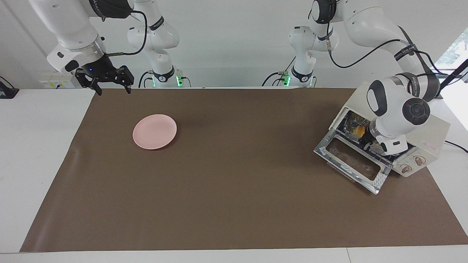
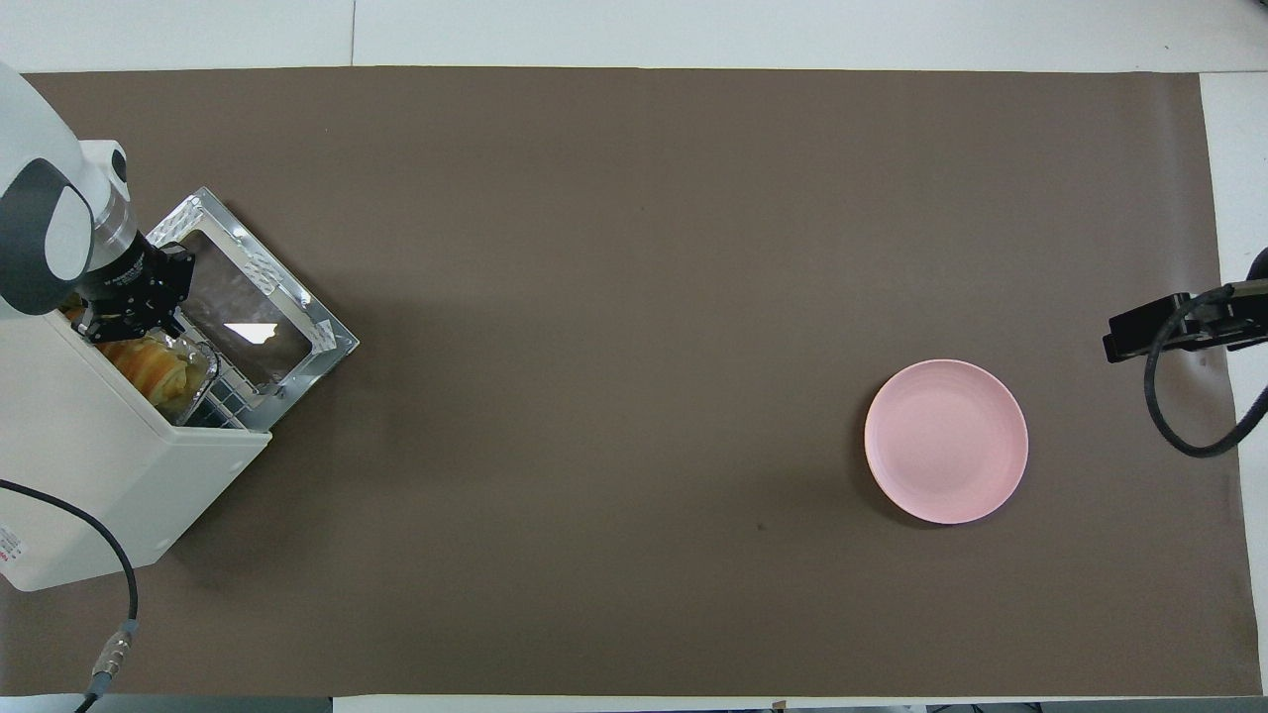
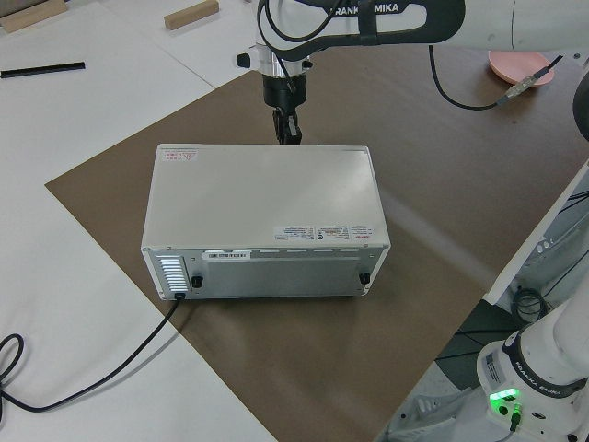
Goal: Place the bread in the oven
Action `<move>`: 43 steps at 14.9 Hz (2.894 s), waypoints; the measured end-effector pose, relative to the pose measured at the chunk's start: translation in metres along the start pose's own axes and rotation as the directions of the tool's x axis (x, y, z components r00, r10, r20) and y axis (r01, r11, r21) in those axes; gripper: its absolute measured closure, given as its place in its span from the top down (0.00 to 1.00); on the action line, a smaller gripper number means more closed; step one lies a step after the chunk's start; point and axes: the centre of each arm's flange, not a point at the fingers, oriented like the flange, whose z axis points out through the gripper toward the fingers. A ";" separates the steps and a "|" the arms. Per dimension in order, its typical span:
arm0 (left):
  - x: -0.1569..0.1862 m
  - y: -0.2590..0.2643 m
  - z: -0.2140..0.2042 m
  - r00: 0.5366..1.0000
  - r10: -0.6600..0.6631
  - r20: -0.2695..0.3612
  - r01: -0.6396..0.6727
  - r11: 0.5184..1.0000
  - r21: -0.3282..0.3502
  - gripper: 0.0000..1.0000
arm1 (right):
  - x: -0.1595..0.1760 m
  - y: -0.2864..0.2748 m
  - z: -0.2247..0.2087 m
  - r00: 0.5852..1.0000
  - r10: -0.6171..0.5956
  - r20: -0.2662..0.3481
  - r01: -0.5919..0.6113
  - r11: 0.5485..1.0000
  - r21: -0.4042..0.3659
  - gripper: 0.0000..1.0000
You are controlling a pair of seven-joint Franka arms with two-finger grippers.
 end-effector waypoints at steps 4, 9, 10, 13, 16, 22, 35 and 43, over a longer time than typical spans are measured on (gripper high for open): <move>-0.008 -0.002 0.008 1.000 0.012 0.013 -0.012 1.000 0.009 0.01 | 0.000 0.000 0.000 1.000 0.000 0.000 0.000 1.000 0.000 1.00; -0.018 0.001 0.006 0.999 0.036 0.011 -0.036 0.999 0.012 0.01 | 0.000 0.000 0.000 1.000 0.000 0.000 0.000 1.000 0.000 1.00; -0.018 0.001 0.006 0.999 0.041 0.010 -0.041 0.999 0.012 0.01 | 0.000 0.000 0.000 1.000 0.000 0.000 0.000 1.000 0.000 1.00; -0.018 0.002 0.006 0.998 0.065 0.008 -0.065 0.998 0.010 0.26 | 0.000 0.000 0.000 1.000 0.000 0.000 0.000 1.000 0.000 1.00; -0.015 0.002 0.004 0.994 0.104 -0.021 -0.104 0.995 0.007 0.61 | 0.000 0.000 0.000 1.000 0.000 0.000 0.000 1.000 0.000 1.00; -0.033 0.028 -0.024 0.944 0.287 -0.164 -0.298 0.953 -0.052 1.00 | 0.000 0.000 0.000 1.000 0.000 0.000 0.000 1.000 0.000 1.00; -0.106 -0.074 -0.189 0.756 0.604 -0.253 -0.645 0.752 -0.133 1.00 | 0.000 0.000 0.000 1.000 0.000 0.000 0.000 1.000 0.000 1.00; -0.110 -0.106 -0.196 0.686 0.697 -0.210 -0.728 0.660 -0.185 1.00 | 0.000 0.000 0.000 1.000 0.000 0.000 0.000 1.000 0.000 1.00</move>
